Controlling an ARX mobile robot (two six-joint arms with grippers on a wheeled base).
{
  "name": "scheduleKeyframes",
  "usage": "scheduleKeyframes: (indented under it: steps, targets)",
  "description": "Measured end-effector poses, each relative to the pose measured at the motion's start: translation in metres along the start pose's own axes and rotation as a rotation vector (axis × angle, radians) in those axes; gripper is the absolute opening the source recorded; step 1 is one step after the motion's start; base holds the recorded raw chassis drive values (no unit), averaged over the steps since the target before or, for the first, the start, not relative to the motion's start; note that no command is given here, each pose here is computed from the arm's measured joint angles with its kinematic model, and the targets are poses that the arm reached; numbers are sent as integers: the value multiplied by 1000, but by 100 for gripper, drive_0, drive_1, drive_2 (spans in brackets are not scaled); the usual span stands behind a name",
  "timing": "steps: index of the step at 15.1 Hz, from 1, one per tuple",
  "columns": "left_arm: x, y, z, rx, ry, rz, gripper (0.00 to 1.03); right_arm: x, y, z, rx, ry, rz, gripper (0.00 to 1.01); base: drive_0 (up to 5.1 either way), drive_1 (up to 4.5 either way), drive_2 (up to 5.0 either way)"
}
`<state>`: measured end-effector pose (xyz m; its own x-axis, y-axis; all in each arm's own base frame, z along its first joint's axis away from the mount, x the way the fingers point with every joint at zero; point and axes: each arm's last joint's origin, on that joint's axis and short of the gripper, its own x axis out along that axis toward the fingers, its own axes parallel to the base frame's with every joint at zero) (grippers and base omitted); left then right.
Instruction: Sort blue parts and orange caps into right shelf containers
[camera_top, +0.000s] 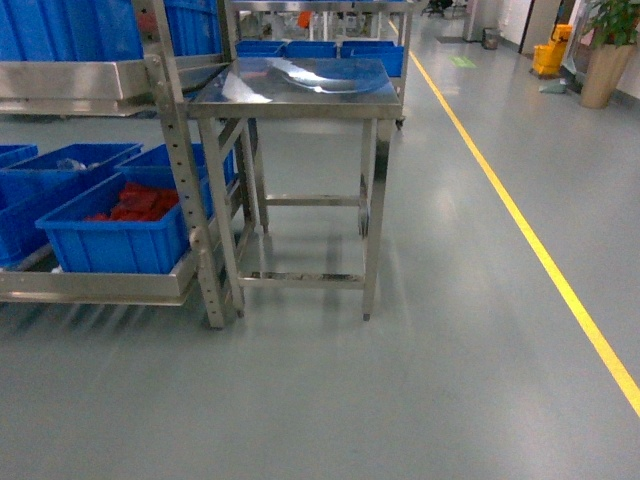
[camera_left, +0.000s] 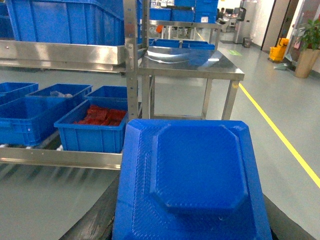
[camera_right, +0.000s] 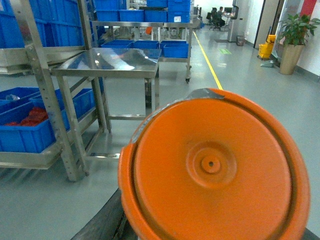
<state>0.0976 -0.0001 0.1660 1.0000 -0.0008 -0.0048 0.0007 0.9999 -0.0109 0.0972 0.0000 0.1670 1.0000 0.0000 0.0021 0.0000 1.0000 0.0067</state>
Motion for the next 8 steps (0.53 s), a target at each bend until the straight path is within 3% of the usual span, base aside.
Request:
scheduleKeyframes:
  steps: [8]
  targets:
    - [0, 0, 0, 0, 1, 0, 42, 0, 0, 0, 0, 1, 0, 43, 4, 436, -428]
